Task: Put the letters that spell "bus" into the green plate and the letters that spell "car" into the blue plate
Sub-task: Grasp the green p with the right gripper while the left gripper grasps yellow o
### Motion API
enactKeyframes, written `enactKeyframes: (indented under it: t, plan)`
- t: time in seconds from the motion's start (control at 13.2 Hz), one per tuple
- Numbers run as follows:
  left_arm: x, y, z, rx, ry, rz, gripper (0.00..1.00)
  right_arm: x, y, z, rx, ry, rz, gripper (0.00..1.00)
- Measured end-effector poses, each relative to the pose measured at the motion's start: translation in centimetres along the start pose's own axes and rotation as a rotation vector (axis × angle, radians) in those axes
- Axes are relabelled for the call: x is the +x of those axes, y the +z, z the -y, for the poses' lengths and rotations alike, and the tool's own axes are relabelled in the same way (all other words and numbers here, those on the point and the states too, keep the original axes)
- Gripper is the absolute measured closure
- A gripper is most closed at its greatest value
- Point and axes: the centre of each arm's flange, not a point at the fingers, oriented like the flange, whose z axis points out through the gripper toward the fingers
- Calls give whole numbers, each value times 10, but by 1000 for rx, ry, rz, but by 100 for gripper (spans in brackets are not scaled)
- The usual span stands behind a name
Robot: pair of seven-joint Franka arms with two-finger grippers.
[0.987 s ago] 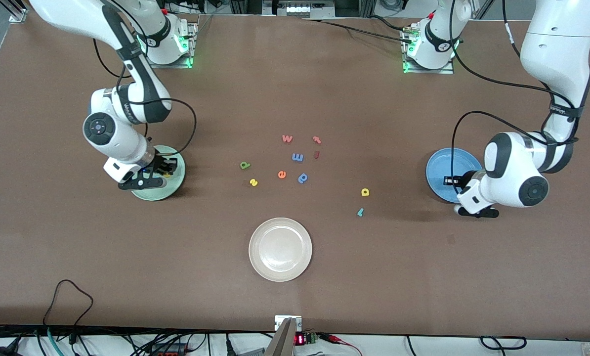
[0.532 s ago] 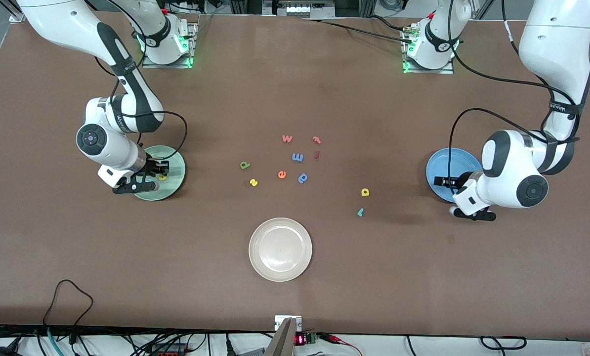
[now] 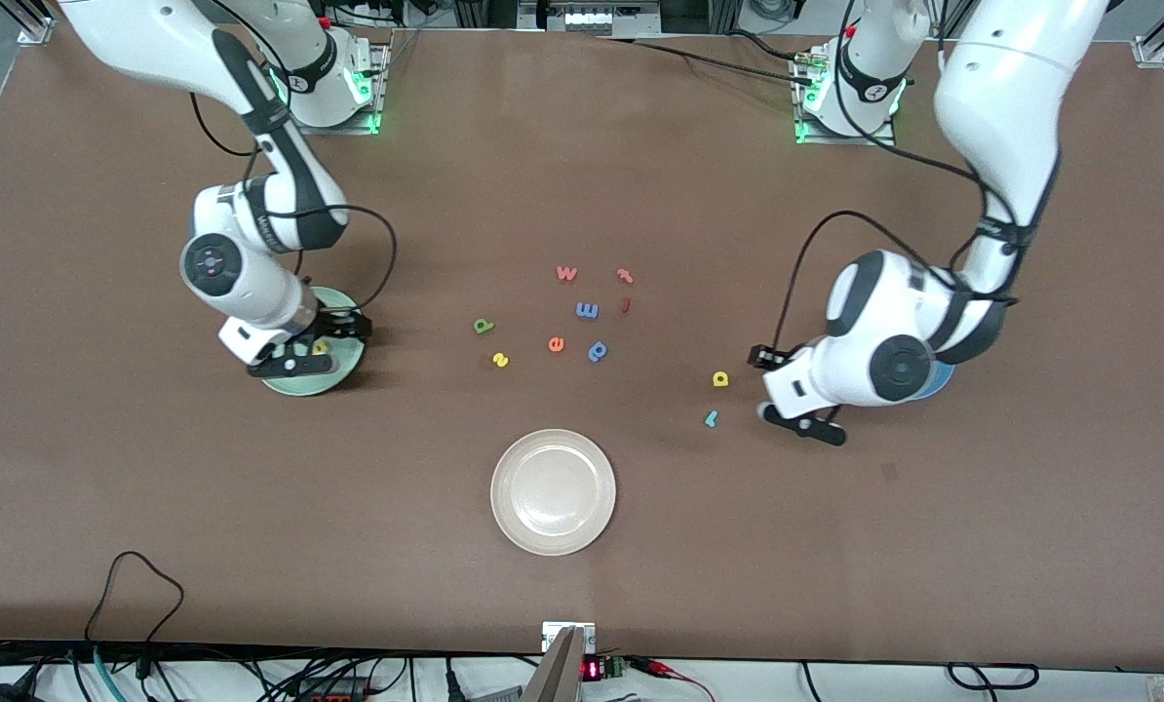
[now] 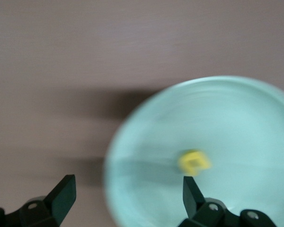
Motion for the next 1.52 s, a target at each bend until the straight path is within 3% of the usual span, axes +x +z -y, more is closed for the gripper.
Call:
enactKeyframes:
  t: [0.15,0.3,0.38,0.53,1.14,1.37,1.52]
  plan:
    - [5,21,-15,-2,-52,2,36,-13,-1,52,15,36,1,4]
    - [10,28,-17,-16,-86,-23,38,-23,-5,92,27,55,-4,23]
    - [12,30,-20,-22,-96,-37,39,-26,-7,106,32,60,-9,23]
    - [16,36,-26,-28,-117,-62,41,-30,-12,128,39,65,-19,39]
    - [17,61,-48,-26,-149,-46,47,-47,27,178,45,1,-3,39]
    - [17,61,-51,-24,-150,-47,57,-41,31,184,48,-11,-15,39]
    - [17,61,-50,-18,-147,-48,59,-36,26,186,56,-10,-27,39]
